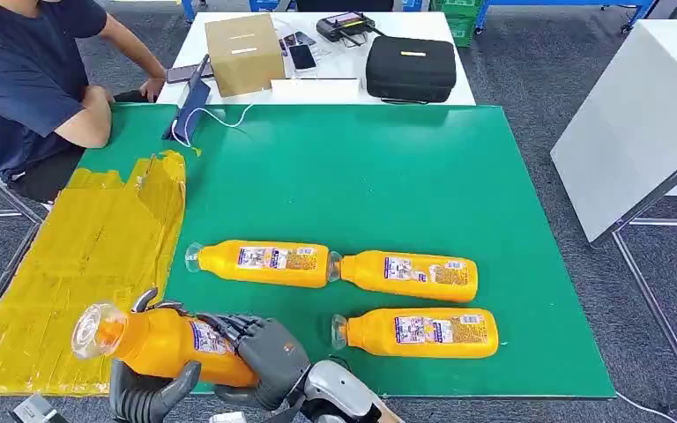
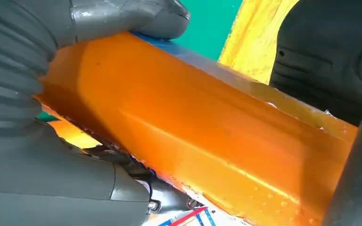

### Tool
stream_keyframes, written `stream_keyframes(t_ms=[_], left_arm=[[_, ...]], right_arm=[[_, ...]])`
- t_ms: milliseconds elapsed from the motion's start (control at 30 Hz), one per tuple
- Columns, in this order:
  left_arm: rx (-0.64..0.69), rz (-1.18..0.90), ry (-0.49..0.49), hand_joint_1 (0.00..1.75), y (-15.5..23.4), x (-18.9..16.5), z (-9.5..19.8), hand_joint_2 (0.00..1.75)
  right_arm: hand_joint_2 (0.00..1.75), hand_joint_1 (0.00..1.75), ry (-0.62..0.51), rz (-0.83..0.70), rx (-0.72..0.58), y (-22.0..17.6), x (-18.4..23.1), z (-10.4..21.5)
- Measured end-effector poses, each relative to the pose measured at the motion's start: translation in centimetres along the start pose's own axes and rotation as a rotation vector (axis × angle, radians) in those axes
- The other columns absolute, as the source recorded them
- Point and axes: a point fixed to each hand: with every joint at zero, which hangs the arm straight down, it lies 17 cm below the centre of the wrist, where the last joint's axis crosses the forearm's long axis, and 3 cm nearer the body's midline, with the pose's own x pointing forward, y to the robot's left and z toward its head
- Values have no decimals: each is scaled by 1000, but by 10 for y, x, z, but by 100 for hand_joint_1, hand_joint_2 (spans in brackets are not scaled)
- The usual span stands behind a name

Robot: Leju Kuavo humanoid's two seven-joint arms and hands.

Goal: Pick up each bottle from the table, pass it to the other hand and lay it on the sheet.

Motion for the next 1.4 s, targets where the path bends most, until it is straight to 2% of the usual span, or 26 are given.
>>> stream_keyframes(t_ms=[1267, 1300, 1367, 1400], left_arm=[[0, 0, 0, 175, 0, 0, 0, 175], [0, 1, 0, 175, 0, 0, 0, 175], [3, -8, -5, 175, 1, 1, 0, 175], [102, -474, -46, 175, 32, 1, -18, 175]], right_arm=[[175, 175, 1, 0, -1, 0, 0, 0], [175, 0, 1, 0, -1, 0, 0, 0], [175, 0, 2, 0, -10, -2, -1, 0], [175, 0, 65, -80, -187, -48, -8, 29]])
